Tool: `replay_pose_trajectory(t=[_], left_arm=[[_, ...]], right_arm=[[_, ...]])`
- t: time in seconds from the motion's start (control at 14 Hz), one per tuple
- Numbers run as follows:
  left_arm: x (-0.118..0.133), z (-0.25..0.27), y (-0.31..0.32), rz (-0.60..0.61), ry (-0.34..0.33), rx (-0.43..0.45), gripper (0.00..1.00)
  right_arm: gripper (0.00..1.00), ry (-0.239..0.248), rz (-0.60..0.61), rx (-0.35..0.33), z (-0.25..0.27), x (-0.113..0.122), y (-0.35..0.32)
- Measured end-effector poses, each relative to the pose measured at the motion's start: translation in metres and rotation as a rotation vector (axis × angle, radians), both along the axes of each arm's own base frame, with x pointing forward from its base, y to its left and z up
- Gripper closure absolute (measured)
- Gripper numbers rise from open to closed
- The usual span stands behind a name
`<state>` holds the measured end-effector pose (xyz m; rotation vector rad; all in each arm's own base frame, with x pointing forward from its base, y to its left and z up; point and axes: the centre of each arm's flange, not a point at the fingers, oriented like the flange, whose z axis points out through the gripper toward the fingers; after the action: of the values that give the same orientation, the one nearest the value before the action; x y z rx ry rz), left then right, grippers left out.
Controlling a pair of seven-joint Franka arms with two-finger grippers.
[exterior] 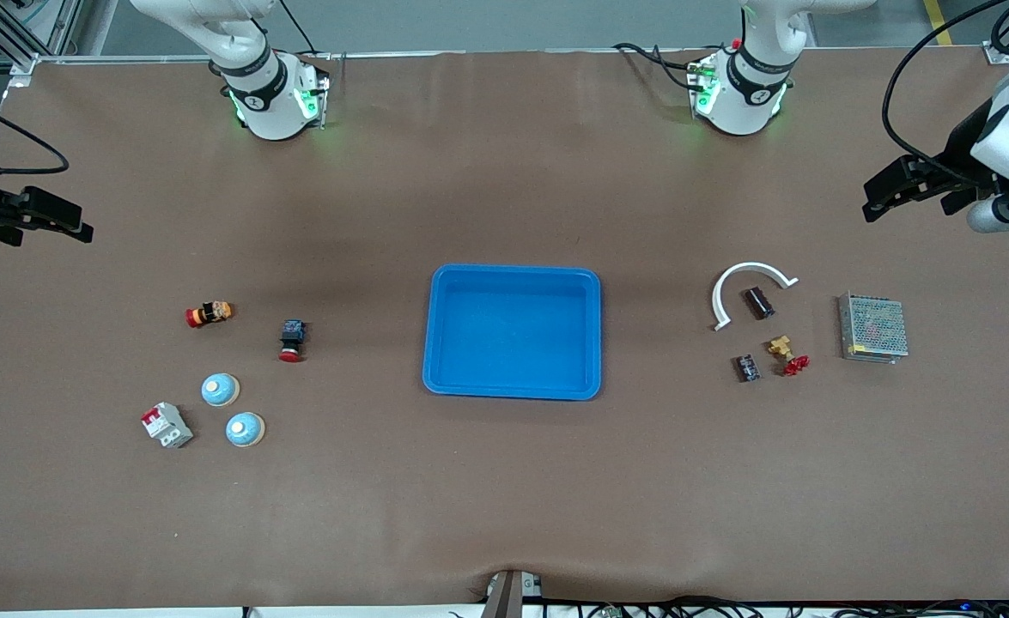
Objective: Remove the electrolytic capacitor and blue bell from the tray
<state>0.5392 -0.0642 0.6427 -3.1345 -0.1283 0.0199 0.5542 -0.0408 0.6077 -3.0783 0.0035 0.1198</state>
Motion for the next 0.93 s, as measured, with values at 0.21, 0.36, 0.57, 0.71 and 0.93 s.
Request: replay_pose_trajectory(t=[0.21,0.36,0.57,0.71,0.93], left_arm=[[0.0,0.0,0.0,0.0,0.001,0.0,0.0],[0.0,0.0,0.0,0.0,0.001,0.0,0.0],[0.0,0.0,0.0,0.0,0.001,0.0,0.0],[0.0,0.0,0.0,0.0,0.001,0.0,0.0],[0.0,0.0,0.0,0.0,0.001,0.0,0.0]], right_arm=[[0.0,-0.026,-0.011,-0.002,0.009,-0.002,-0.002],[0.0,-0.054,-0.01,-0.004,0.022,-0.001,-0.001],[0.0,-0.07,-0.006,-0.006,0.03,-0.001,0.001],[0.0,-0.04,-0.003,-0.003,0.027,-0.004,0.002],[0.0,0.016,0.0,0.001,0.023,-0.011,0.003]])
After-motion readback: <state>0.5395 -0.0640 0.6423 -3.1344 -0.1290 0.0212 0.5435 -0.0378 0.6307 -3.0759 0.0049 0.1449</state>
